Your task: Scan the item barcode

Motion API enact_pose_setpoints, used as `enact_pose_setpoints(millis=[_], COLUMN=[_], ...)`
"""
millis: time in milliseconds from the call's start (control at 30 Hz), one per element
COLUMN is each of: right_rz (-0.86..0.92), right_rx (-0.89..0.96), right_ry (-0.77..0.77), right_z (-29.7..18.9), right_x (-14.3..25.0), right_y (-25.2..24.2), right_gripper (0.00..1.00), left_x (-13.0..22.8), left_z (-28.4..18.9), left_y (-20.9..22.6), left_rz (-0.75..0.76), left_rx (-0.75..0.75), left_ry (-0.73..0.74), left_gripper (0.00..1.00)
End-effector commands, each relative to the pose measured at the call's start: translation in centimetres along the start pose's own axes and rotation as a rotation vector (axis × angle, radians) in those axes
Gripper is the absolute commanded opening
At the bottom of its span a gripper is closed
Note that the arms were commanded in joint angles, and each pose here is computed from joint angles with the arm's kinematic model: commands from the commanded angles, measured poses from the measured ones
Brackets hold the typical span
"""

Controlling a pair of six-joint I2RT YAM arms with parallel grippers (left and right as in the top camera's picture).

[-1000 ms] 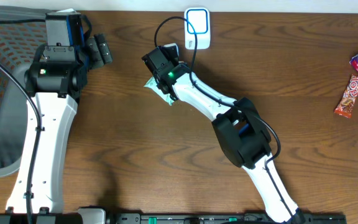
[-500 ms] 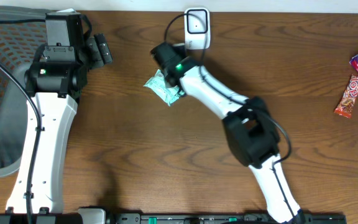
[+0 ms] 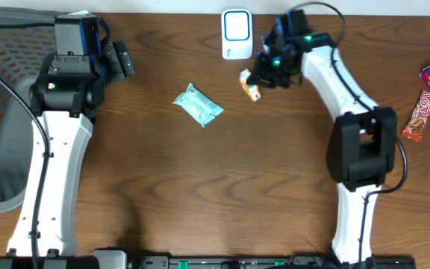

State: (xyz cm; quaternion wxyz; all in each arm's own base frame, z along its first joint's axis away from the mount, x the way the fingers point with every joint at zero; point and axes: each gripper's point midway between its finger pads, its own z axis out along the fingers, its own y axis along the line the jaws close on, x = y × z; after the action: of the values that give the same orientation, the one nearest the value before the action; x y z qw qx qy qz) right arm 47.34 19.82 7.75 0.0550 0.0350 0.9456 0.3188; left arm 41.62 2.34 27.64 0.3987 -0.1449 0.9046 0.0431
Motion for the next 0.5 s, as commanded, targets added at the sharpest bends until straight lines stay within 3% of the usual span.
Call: enact_pose_setpoints(millis=[0, 133, 233, 467], right_rz=[0.056, 0.128, 0.165, 0.238], right_rx=[-0.222, -0.242, -0.195, 0.154], right_ry=[0.158, 0.150, 0.118, 0.021], right_z=[2.1, 2.1, 1.1, -2.7], right_x=[3.2, 3.5, 2.7, 1.7], right_y=[-0.6, -3.9, -6.5, -13.3], right_gripper=[0.01, 0.01, 0.07, 0.26], left_x=[0.1, 0.1, 0.1, 0.1], left_z=[0.3, 0.3, 0.3, 0.3], left_y=[0.4, 0.4, 0.4, 0.4], left_rz=[-0.014, -0.014, -0.014, -0.014], left_rx=[-0.018, -0.018, -0.018, -0.018], left_ry=[0.005, 0.005, 0.005, 0.005], left_gripper=[0.98, 0.98, 0.98, 0.98])
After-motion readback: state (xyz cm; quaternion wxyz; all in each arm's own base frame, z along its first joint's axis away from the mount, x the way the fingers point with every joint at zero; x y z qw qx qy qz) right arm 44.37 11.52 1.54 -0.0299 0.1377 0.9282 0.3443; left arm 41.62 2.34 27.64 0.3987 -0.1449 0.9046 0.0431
